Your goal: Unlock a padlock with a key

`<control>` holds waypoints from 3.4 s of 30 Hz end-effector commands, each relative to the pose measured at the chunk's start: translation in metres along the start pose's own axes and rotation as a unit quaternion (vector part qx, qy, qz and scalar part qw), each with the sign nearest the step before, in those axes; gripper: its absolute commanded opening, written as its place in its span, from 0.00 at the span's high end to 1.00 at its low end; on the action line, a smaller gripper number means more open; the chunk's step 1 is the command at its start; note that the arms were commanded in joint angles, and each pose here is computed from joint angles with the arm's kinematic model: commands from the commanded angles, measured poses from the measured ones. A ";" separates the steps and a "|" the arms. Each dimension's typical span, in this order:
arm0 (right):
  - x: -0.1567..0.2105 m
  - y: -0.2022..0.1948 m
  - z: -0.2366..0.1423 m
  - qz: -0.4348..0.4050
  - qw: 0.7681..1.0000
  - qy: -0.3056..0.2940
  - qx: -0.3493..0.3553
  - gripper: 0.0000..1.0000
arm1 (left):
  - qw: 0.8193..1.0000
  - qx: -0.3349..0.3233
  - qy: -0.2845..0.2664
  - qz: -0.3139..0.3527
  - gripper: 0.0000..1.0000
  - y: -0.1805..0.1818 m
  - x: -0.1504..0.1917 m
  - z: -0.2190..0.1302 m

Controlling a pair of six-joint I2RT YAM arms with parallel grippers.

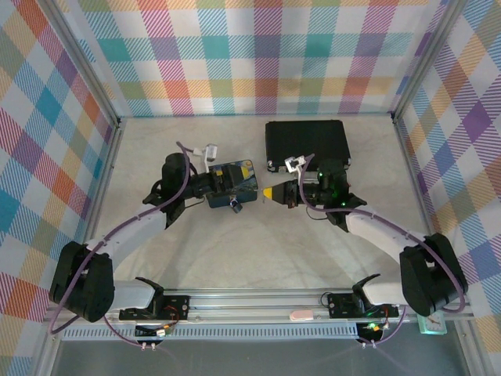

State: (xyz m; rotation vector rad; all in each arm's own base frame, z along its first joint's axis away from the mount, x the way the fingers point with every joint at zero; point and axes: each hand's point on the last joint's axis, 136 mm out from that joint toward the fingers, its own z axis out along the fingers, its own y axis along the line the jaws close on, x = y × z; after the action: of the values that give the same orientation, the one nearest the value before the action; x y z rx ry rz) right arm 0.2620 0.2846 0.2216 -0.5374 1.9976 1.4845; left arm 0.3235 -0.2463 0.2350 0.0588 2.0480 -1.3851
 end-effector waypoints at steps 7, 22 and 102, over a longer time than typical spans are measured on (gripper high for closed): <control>0.000 -0.036 -0.004 -0.057 0.987 -0.043 0.141 1.00 | 0.961 -0.234 -0.102 -0.110 0.12 0.108 0.035 -0.033; 0.011 -0.078 -0.015 0.024 0.969 -0.065 0.235 1.00 | 0.932 -0.357 -0.053 -0.041 0.23 0.140 0.078 0.022; 0.038 -0.091 0.012 0.100 0.978 -0.024 0.183 1.00 | 0.896 -0.442 -0.031 0.024 0.39 0.182 0.079 -0.004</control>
State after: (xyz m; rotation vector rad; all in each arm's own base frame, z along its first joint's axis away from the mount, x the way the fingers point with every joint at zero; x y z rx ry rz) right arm 0.2908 0.2624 0.1164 -0.1255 2.3117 1.1373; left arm 0.3293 -0.1933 0.0491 -0.3843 2.4121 -0.3585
